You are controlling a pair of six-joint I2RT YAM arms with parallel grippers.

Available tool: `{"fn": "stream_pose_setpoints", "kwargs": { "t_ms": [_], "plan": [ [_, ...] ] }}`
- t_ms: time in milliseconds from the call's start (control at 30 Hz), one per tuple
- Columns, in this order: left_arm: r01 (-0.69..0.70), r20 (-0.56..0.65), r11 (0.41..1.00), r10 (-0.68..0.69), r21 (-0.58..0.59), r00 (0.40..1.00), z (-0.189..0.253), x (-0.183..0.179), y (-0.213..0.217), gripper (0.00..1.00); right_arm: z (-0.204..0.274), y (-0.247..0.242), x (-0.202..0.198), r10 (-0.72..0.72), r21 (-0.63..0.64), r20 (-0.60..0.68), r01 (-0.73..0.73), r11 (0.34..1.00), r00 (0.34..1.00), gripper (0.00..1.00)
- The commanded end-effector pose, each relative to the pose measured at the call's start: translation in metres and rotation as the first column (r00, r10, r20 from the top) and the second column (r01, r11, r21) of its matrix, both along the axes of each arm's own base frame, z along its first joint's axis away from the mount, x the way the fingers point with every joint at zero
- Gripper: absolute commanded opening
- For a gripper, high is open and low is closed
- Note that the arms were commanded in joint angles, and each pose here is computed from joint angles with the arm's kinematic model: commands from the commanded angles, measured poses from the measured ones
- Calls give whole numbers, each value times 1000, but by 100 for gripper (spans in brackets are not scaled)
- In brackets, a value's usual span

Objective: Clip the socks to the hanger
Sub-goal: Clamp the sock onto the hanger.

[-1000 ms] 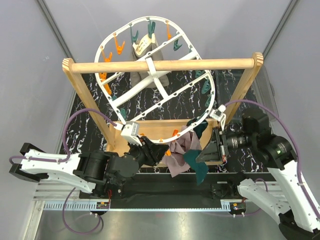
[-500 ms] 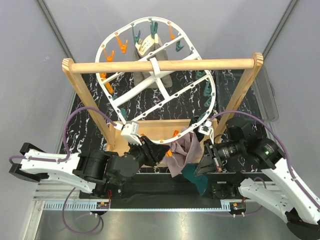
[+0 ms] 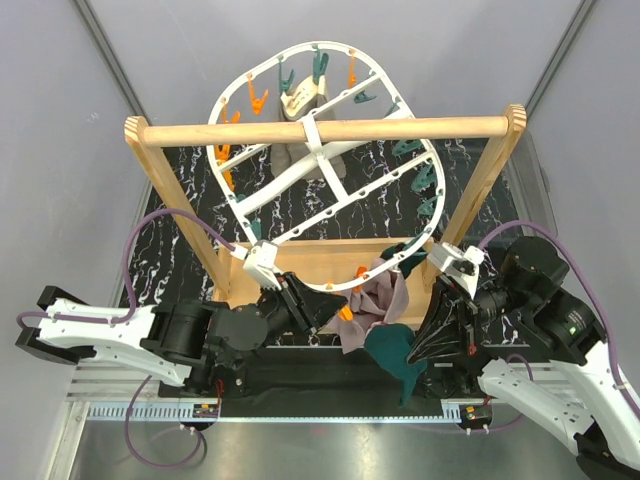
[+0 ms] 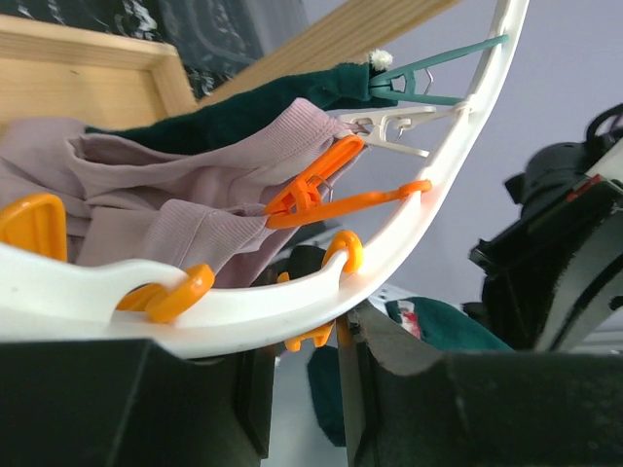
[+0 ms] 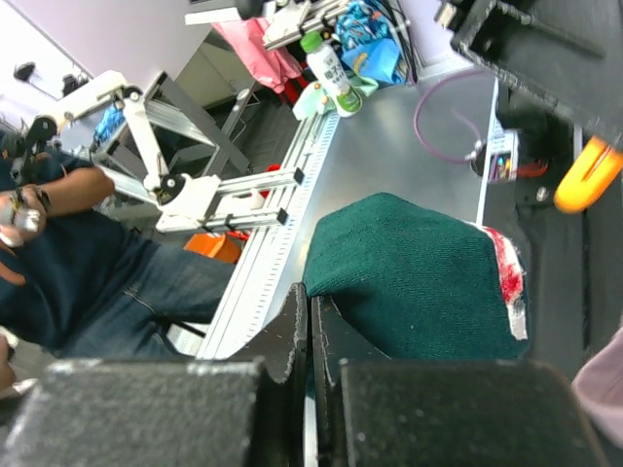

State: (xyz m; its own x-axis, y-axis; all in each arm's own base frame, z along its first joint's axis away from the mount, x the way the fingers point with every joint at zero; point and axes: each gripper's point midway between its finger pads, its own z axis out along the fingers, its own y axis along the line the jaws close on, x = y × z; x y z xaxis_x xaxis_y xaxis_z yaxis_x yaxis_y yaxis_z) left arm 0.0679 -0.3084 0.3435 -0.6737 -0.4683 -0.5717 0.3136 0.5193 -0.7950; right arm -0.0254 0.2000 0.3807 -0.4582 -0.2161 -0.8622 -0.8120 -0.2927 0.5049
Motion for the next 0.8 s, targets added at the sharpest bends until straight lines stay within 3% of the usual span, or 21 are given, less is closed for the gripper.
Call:
{"fn": "stream_pose_setpoints", "kwargs": {
  "t_ms": [0, 367, 767],
  "plan": [
    [86, -82, 982, -100, -168, 992, 32, -19, -15, 0, 18, 0, -5, 78, 98, 122, -90, 991, 989, 0],
    [99, -190, 926, -178, -363, 966, 58, -31, -15, 0, 22, 10, 9, 61, 159, 240, -101, 982, 969, 0],
    [103, -221, 904, -210, -414, 952, 63, -36, -16, 0, 13, 16, 20, -17, 219, 327, -59, 974, 945, 0]
  ]
}}
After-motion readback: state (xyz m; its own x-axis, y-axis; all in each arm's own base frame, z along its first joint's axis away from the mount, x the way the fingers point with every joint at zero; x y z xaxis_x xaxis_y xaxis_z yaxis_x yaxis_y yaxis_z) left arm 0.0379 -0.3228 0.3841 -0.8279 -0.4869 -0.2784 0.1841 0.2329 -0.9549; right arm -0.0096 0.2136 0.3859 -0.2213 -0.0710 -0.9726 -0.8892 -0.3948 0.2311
